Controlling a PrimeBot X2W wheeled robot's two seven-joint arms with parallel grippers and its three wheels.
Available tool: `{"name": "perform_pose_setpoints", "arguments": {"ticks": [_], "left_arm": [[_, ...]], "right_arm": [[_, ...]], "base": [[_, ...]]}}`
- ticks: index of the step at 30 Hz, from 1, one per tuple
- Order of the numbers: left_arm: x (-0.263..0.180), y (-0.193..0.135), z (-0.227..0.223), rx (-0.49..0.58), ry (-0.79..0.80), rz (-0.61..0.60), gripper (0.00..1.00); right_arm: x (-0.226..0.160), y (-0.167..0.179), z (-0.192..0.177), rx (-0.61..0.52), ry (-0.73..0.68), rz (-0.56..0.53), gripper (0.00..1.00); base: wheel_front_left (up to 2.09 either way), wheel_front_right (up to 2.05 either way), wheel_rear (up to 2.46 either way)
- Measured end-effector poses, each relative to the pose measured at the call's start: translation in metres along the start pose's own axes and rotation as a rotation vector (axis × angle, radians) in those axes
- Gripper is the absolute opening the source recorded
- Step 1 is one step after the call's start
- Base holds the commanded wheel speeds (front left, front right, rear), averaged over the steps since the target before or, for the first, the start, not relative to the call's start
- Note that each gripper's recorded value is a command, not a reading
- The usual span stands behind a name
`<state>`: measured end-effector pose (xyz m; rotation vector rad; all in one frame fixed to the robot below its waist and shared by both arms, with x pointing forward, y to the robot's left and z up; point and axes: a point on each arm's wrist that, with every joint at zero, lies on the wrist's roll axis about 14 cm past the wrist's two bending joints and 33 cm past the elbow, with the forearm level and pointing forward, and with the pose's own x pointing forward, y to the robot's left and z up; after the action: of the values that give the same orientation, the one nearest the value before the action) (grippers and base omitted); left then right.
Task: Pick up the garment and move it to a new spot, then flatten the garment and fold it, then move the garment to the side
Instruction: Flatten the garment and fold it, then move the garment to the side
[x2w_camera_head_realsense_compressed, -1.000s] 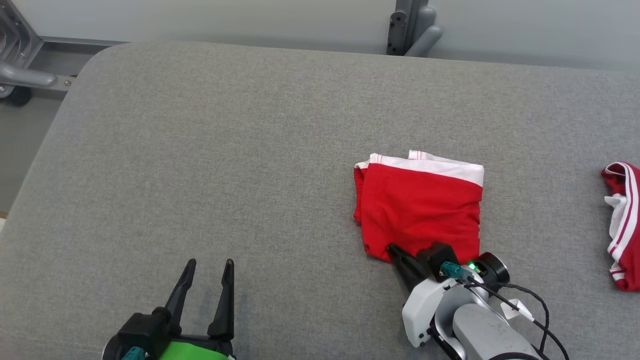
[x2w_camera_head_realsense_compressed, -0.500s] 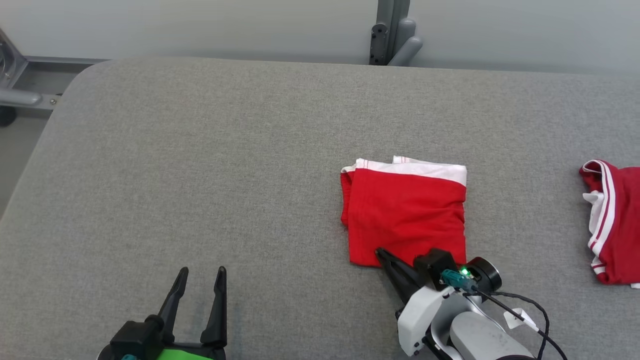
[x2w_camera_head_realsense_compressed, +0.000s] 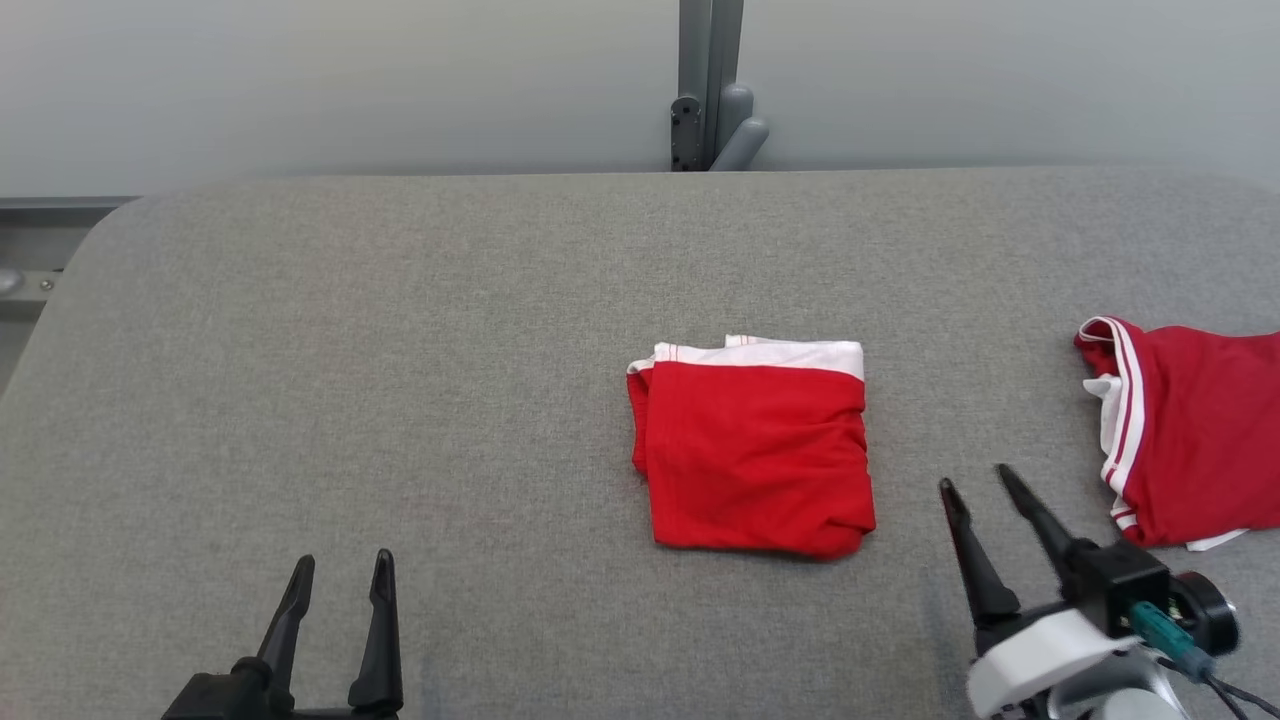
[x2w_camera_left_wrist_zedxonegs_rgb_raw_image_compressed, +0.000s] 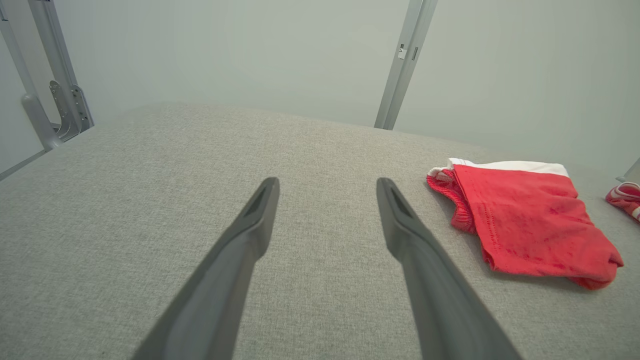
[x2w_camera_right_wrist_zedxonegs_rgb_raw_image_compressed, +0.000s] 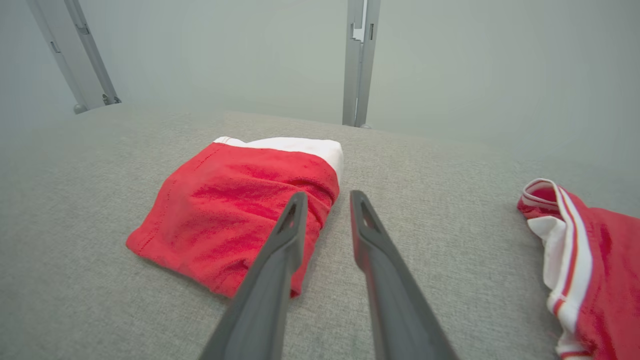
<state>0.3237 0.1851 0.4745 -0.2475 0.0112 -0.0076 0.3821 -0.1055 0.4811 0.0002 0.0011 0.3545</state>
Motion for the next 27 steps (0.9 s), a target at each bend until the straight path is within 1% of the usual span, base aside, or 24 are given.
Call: {"name": "perform_pose_setpoints", "arguments": {"ticks": [3,6,12,19,22,27], "left_arm": [[-0.003,-0.002,0.003,0.016,-0.008,-0.008,1.0],[-0.004,-0.004,0.006,0.03,-0.019,-0.02,1.0],[-0.008,-0.018,0.002,0.054,-0.007,-0.069,1.0],[-0.009,-0.018,-0.005,0.086,0.017,-0.086,1.0],[-0.009,-0.02,-0.007,0.088,0.023,-0.094,1.0],[-0.01,-0.022,-0.002,0.095,0.008,-0.104,1.0]], "right_arm": [[-0.024,-0.035,0.009,-0.028,-0.026,-0.133,1.0],[-0.049,-0.061,0.01,-0.049,-0.024,-0.238,1.0],[-0.079,-0.1,0.015,-0.06,-0.035,-0.393,1.0],[-0.1,-0.123,0.004,-0.027,-0.008,-0.497,1.0],[-0.098,-0.124,0.002,-0.02,-0.005,-0.502,1.0],[-0.091,-0.119,0.005,-0.023,-0.012,-0.481,1.0]], "base": [[0.0,0.0,0.0],[0.0,0.0,0.0],[0.0,0.0,0.0],[0.0,0.0,0.0],[0.0,0.0,0.0],[0.0,0.0,0.0]]}}
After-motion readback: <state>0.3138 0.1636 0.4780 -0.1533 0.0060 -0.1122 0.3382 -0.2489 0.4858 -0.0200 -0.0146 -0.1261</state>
